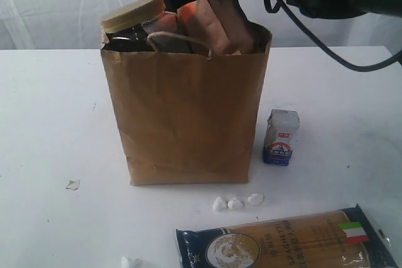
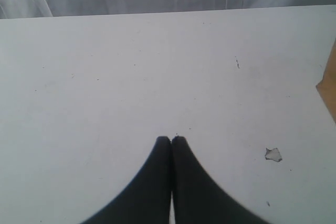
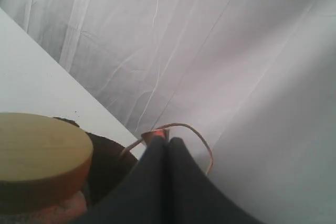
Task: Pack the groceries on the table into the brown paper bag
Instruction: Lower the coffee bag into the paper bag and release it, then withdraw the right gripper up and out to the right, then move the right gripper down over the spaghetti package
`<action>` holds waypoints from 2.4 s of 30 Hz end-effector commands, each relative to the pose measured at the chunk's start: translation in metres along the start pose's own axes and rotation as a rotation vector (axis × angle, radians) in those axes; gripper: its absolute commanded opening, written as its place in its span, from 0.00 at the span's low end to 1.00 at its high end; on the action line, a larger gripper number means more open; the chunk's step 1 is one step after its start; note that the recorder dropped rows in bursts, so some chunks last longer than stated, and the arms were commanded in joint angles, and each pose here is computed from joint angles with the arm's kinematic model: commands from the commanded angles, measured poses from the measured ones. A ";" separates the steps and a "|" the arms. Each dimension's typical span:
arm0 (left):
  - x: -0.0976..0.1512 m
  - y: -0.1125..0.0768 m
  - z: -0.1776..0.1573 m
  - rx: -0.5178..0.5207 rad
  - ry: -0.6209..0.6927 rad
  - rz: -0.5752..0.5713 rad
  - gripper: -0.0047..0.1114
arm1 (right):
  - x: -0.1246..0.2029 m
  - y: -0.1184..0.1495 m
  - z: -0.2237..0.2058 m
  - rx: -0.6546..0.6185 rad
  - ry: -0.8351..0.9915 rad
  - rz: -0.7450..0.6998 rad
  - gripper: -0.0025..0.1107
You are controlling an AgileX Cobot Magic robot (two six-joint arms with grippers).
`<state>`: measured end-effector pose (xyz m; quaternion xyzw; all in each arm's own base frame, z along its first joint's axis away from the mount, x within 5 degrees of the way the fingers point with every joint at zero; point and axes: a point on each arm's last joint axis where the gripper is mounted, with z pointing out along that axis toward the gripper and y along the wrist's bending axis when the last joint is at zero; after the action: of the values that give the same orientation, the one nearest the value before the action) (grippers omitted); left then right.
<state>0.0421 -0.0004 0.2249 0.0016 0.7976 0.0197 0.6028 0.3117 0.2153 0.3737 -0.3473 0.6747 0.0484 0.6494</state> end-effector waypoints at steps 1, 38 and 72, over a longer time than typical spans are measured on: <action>0.000 -0.001 0.000 0.005 -0.011 -0.020 0.04 | -0.002 -0.002 -0.002 0.009 -0.006 0.006 0.11; -0.005 0.000 0.000 -0.001 -0.070 -0.020 0.04 | 0.023 -0.078 -0.146 0.821 0.389 0.060 0.02; 0.003 -0.001 0.000 0.011 0.016 -0.021 0.04 | 0.178 0.005 -0.164 0.115 0.404 0.649 0.02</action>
<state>0.0416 -0.0010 0.2225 0.0004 0.8050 0.0142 0.5932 0.1850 0.0716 0.2357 -0.0660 0.8623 0.1532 0.4781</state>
